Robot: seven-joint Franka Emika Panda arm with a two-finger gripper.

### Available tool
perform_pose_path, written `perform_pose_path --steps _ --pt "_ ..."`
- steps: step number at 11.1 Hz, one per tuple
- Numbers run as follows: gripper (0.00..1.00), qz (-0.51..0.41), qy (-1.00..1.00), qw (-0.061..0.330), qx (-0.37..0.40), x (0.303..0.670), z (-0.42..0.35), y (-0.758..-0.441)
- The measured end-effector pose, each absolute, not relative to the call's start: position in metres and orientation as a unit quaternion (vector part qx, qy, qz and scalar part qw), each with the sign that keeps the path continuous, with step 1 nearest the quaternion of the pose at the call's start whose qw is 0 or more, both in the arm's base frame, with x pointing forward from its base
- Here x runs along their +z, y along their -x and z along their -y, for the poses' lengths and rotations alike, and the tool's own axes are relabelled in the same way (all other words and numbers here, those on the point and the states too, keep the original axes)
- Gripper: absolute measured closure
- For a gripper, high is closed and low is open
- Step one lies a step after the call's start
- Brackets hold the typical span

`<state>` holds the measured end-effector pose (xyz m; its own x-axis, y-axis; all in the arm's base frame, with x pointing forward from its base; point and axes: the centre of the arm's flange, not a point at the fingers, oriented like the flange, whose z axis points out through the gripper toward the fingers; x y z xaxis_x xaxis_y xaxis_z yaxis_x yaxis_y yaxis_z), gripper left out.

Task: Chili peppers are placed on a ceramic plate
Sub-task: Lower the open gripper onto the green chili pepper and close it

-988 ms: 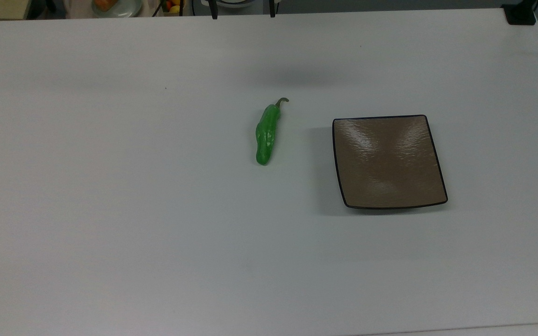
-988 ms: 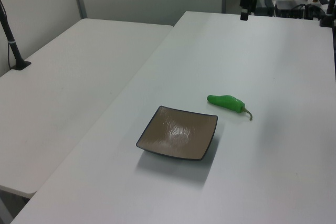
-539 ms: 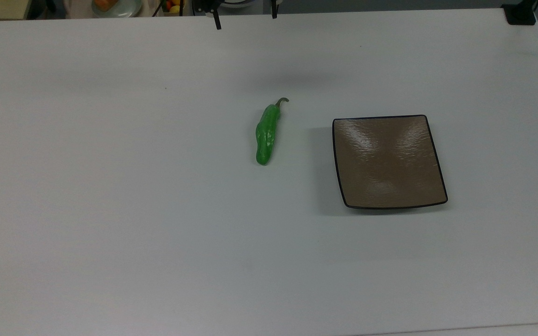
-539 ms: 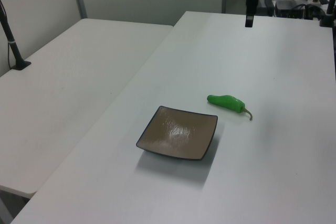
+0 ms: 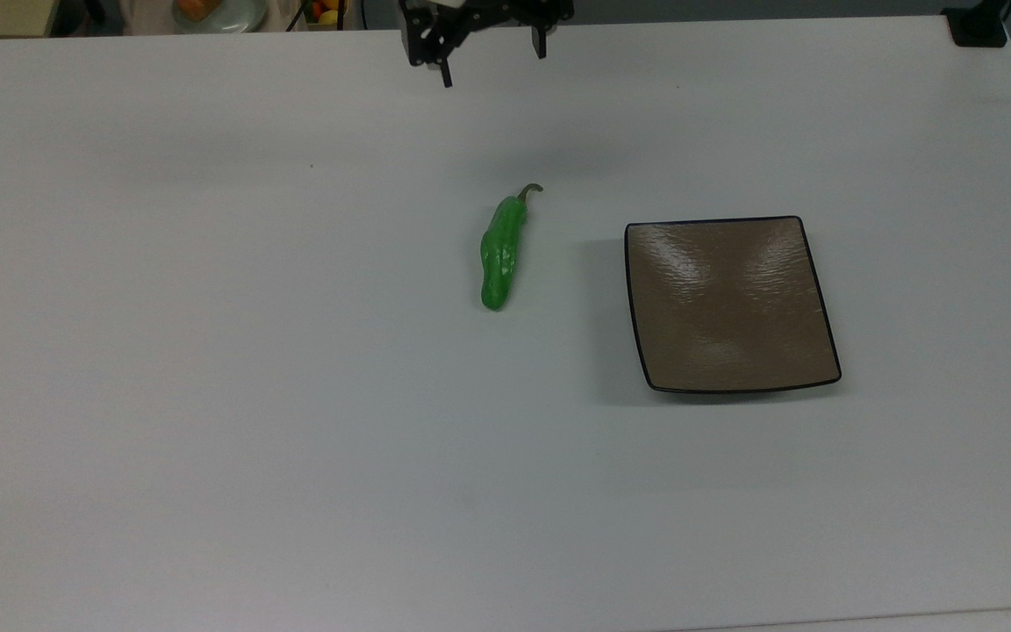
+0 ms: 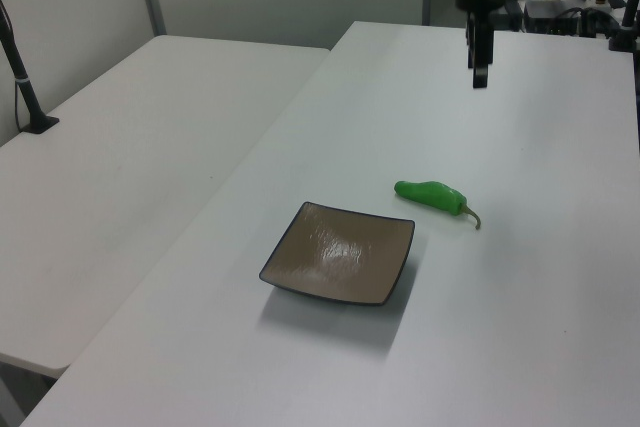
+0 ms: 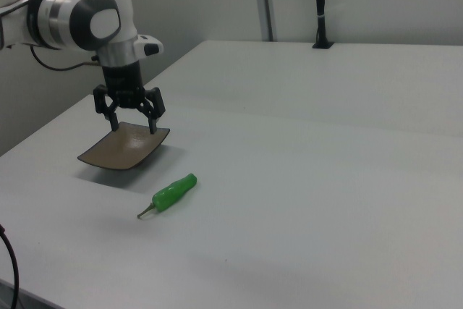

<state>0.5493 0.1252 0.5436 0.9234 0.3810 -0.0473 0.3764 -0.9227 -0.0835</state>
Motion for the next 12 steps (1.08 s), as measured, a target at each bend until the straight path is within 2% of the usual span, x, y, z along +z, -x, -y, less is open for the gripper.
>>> perform_pose_path --steps 7,12 --pt "0.00 0.195 0.979 0.032 0.040 0.453 -0.137 -0.558" --pt "0.00 0.189 0.981 0.027 0.025 0.400 -0.146 -0.576"
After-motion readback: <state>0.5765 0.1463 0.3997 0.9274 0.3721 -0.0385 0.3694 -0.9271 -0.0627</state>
